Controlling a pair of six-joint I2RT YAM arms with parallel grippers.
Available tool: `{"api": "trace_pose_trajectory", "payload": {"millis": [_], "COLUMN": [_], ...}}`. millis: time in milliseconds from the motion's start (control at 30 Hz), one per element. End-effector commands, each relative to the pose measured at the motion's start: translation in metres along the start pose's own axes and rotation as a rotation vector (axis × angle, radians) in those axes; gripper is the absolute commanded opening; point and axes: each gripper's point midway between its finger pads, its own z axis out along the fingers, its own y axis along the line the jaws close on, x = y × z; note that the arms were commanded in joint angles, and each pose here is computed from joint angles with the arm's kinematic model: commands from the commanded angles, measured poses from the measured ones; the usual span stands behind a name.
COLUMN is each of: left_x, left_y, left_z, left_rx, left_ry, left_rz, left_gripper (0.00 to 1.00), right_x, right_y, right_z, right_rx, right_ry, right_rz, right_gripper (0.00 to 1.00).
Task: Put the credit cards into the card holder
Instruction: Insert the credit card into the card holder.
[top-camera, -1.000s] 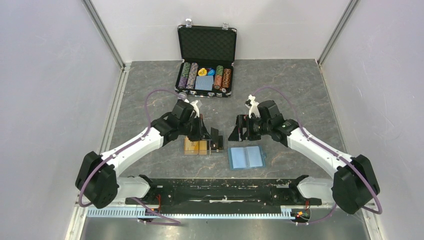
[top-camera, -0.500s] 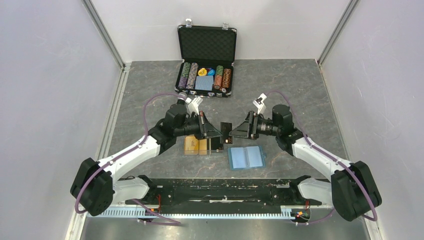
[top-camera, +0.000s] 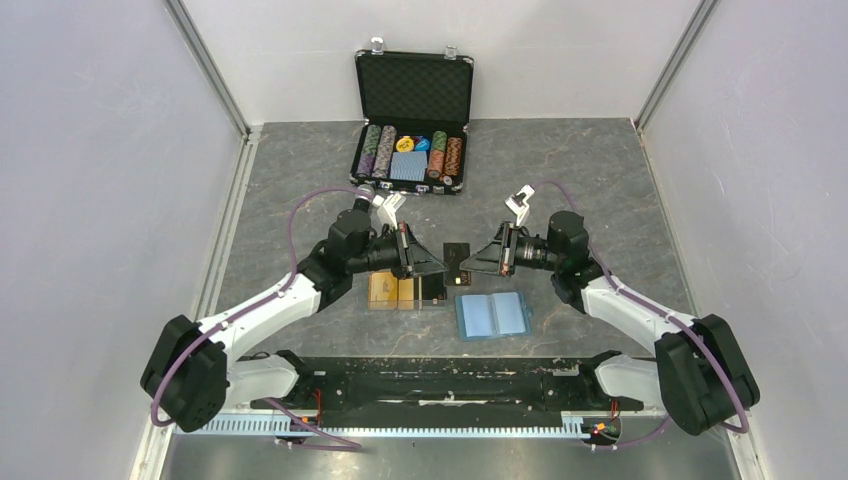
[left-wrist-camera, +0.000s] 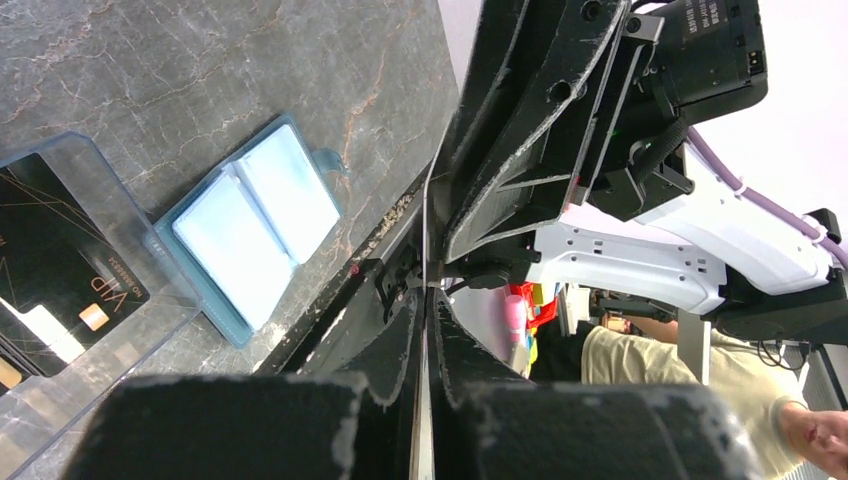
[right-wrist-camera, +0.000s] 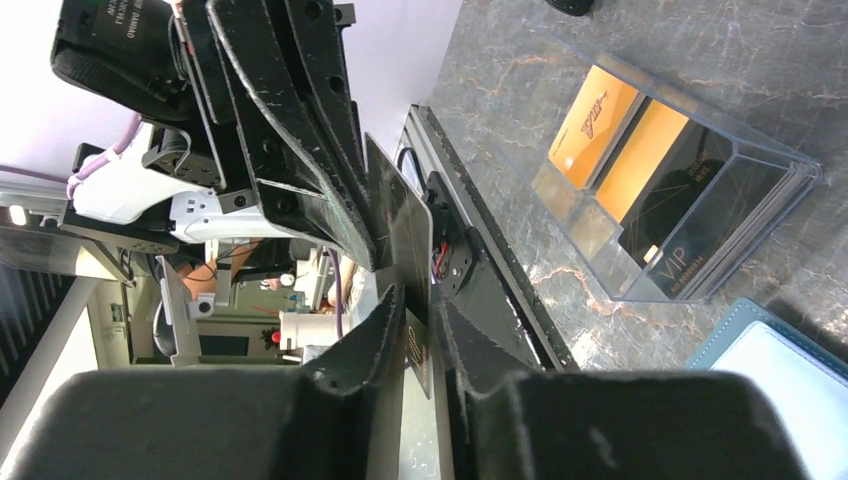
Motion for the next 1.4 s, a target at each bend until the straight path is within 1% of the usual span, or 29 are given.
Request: {"api": "trace_pose_trajectory", "payload": {"millis": [0,67,100,167,267,467,533,600,733,933,1033,1133,1200,1367], "left_x": [0.002,0.003,0.003,0.004,0.006,0.011,0.011,0.017,0.026,0.041,0.052,0.064,0.073,0.095], "left_y": [-0.005,-0.005,-0.004,-0.001,0.005,0.026,0.034,0.045,0.053,0.056,0.057,0.061,0.063,0.077], "left_z": [0.002,0.003,0.003,0.004,0.004,0.001,0.001,-0.002,0.0,0.012,0.019,0.028,0.035,0.048], "left_rx": [0.038,0.036,0.033,0.021,-0.011,-0.116,-0.159,-0.225,-0.307,-0.422,-0.48,-0.52,-0.533,-0.575], "left_ry": [0.017,0.023,0.025,0.03,0.039,0.048,0.045,0.065,0.112,0.206,0.251,0.297,0.327,0.396], "left_rz": [-0.016,-0.018,-0.018,-0.018,-0.019,-0.022,-0.02,-0.025,0.013,0.113,0.181,0.219,0.231,0.252], "left_gripper": [0.09,0.13,0.17,0.23,0.29,0.35,0.36,0.36,0.36,0.36,0.36,0.36,0.35,0.28], "right_x": [-0.002,-0.001,-0.001,0.0,0.003,0.006,0.008,0.011,0.018,0.031,0.036,0.041,0.044,0.052], "right_y": [0.02,0.021,0.021,0.019,0.009,-0.024,-0.036,-0.048,-0.07,-0.097,-0.106,-0.113,-0.118,-0.127], "right_z": [-0.001,-0.001,-0.002,-0.002,-0.002,-0.011,-0.016,-0.023,-0.033,-0.047,-0.054,-0.06,-0.064,-0.07], "right_rx": [-0.084,-0.087,-0.088,-0.079,-0.034,0.114,0.154,0.202,0.302,0.437,0.484,0.524,0.548,0.582], "right_ry": [0.004,0.005,0.005,0.007,0.015,0.017,0.01,0.01,0.028,0.066,0.079,0.09,0.097,0.108], "right_rz": [-0.057,-0.057,-0.059,-0.058,-0.059,-0.056,-0.039,-0.026,-0.037,-0.026,-0.025,-0.035,-0.039,-0.034], "right_gripper": [0.1,0.01,0.0,0.0,0.0,0.0,0.0,0.0,0.0,0.0,0.0,0.0,0.0,0.0]}}
